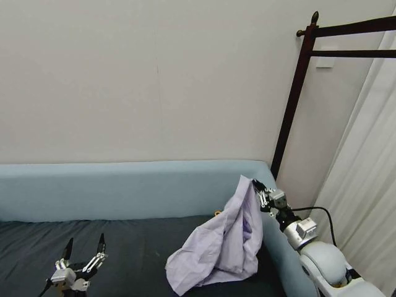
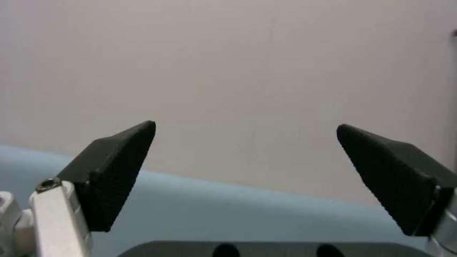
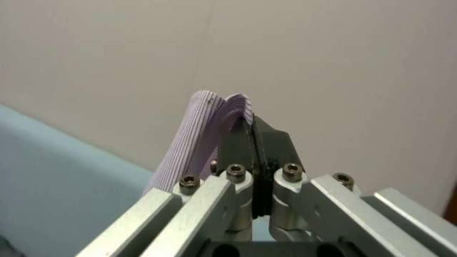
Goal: Pick up the clothes from the sofa and hang them on the clothes hanger.
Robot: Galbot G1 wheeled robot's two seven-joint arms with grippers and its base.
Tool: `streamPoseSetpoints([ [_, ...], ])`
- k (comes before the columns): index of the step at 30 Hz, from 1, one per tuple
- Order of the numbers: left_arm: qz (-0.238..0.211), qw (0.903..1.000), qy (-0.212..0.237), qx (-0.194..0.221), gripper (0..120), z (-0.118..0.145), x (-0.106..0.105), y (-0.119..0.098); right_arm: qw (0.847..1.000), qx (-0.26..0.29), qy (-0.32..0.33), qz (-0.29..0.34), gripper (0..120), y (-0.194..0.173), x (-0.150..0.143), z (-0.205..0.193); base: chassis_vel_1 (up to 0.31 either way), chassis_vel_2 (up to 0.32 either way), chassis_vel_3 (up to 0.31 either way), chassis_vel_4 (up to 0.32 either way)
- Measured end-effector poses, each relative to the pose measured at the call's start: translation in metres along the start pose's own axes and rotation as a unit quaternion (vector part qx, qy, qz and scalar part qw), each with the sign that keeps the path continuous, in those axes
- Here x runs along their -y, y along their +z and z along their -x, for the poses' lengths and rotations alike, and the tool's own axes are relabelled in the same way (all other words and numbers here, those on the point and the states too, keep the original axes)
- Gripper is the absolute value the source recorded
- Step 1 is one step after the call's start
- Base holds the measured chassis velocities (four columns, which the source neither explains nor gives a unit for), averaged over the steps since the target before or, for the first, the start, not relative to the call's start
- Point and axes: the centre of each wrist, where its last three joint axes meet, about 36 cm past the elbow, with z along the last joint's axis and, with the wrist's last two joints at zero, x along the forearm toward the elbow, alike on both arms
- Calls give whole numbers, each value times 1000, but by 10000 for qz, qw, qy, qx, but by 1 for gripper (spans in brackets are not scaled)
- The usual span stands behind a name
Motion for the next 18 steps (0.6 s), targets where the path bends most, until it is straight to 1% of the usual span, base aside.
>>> streamPoseSetpoints([
  [1, 0, 10000, 0, 0, 100, 0, 0, 0, 10000, 0, 0, 0, 0, 0, 0, 0, 0, 0, 0, 0],
  [2, -61, 9998, 176, 85, 100, 5, 1, -2, 9999, 117, -61, 37, 0, -10, -1, 3, 0, 0, 0, 0],
  [4, -126, 9959, 848, 275, 100, 19, 1, -5, 9987, 445, -222, 64, 0, -44, 0, 14, 0, 0, 0, 0],
  [5, -159, 9912, 1281, 297, 100, 24, 3, -4, 9978, 598, -276, 36, 0, -60, 4, 21, 0, 0, 0, 0],
  [6, -159, 9912, 1281, 297, 100, 24, 3, -4, 9978, 598, -276, 36, 0, -60, 4, 21, 0, 0, 0, 0],
  [7, -171, 9890, 1443, 282, 100, 25, 4, -2, 9974, 660, -290, 28, 0, -67, 5, 24, 0, 0, 0, 0],
  [9, -235, 9801, 1959, 192, 100, 26, 8, 6, 9959, 859, -286, 5, 0, -87, 11, 38, 0, 0, 0, 0],
  [11, -276, 9713, 2359, 83, 100, 26, 12, 15, 9944, 1027, -251, -5, 0, -102, 17, 51, 0, 0, 0, 0],
  [12, -276, 9713, 2359, 83, 100, 26, 12, 15, 9944, 1027, -251, -5, 0, -102, 17, 51, 0, 0, 0, 0],
  [14, -316, 9603, 2771, -51, 100, 26, 17, 26, 9935, 1116, -227, -5, 0, -110, 22, 62, 0, 0, 0, 0],
  [15, -331, 9572, 2873, -90, 100, 26, 19, 29, 9934, 1123, -225, -2, 0, -112, 23, 66, 0, 0, 0, 0],
  [16, -331, 9572, 2873, -90, 100, 26, 19, 29, 9934, 1123, -225, -2, 0, -112, 23, 66, 0, 0, 0, 0],
  [18, -429, 9402, 3373, -208, 100, 29, 29, 41, 9934, 1129, -189, 0, 0, -114, 27, 80, 0, 0, 0, 0],
])
